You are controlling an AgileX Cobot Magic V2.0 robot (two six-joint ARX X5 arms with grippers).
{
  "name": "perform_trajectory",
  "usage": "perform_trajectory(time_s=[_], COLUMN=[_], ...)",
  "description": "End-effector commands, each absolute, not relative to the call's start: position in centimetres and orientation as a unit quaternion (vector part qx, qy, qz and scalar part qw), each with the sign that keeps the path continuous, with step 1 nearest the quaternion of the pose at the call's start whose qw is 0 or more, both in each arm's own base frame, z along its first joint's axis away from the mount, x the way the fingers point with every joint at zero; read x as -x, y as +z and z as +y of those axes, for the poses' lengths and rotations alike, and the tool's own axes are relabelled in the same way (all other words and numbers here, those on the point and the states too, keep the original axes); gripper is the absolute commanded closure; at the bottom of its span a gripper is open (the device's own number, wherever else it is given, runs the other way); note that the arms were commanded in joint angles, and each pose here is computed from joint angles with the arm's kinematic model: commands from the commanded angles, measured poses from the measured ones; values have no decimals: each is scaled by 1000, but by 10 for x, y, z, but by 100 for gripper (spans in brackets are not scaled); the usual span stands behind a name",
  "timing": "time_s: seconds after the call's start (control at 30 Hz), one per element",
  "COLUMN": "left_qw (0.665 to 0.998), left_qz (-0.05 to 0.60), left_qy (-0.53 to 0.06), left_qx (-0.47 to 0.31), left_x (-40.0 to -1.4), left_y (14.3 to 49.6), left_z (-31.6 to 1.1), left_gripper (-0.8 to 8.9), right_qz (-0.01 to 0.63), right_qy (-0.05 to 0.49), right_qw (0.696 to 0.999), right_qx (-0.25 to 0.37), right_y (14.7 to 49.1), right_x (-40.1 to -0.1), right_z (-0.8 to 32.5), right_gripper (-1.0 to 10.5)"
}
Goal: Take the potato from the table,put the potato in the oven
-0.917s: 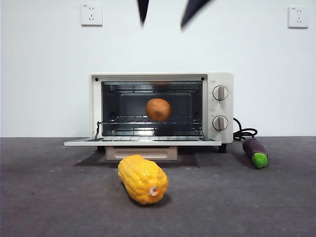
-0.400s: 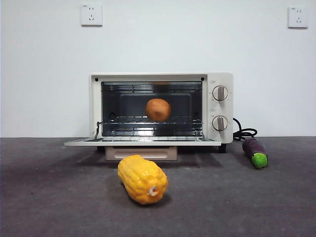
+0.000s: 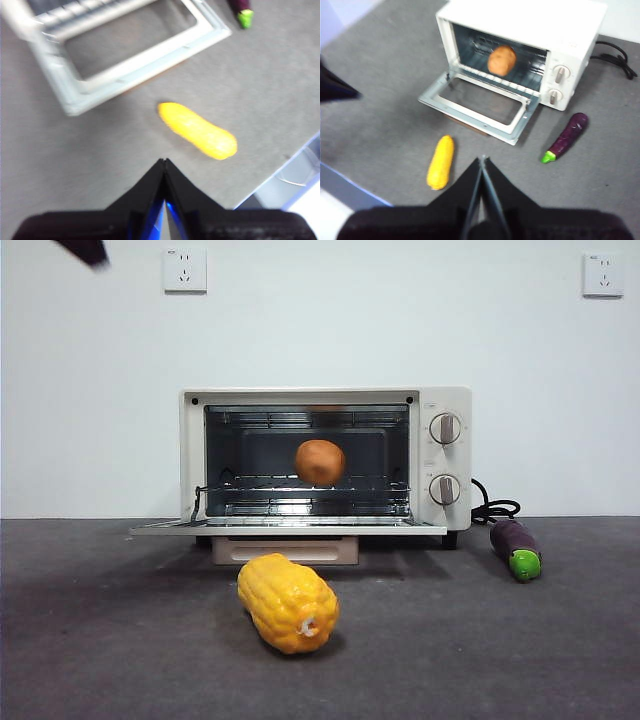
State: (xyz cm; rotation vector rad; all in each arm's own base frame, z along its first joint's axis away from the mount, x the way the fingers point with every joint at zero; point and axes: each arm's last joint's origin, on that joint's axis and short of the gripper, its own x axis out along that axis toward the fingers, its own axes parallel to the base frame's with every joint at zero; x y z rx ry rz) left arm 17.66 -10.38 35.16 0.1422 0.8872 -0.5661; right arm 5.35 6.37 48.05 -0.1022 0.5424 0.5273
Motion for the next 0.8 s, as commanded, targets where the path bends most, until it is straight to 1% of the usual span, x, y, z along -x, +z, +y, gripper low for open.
perform_trajectory(time_s=[0.03, 0.1, 0.17, 0.33, 0.47, 0.67, 0.8], left_qw=[849, 841, 832, 827, 827, 804, 797], left_qz=[446, 458, 470, 481, 490, 535, 544], left_qy=[-279, -288, -292, -271, -241, -198, -179], left_qx=[-44, -12, 31, 106, 132, 168, 192], left_x=[-194, -205, -216, -242, -261, -286, -301], left_y=[327, 311, 295, 272, 258, 222, 201], left_z=[-98, -93, -85, -62, -49, -35, -33], left_gripper=[821, 821, 821, 821, 821, 821, 821], right_qz=[269, 264, 254, 241, 239, 243, 243], right_qy=[273, 286, 288, 289, 290, 289, 289], right_qw=[923, 921, 923, 926, 926, 926, 926], right_qx=[26, 10, -4, -26, -28, -24, -24], right_y=[481, 482, 482, 483, 483, 481, 481], right_x=[-44, -37, -31, -23, -22, -23, -23], right_z=[51, 42, 33, 19, 17, 19, 19], right_gripper=[957, 957, 954, 954, 954, 953, 949])
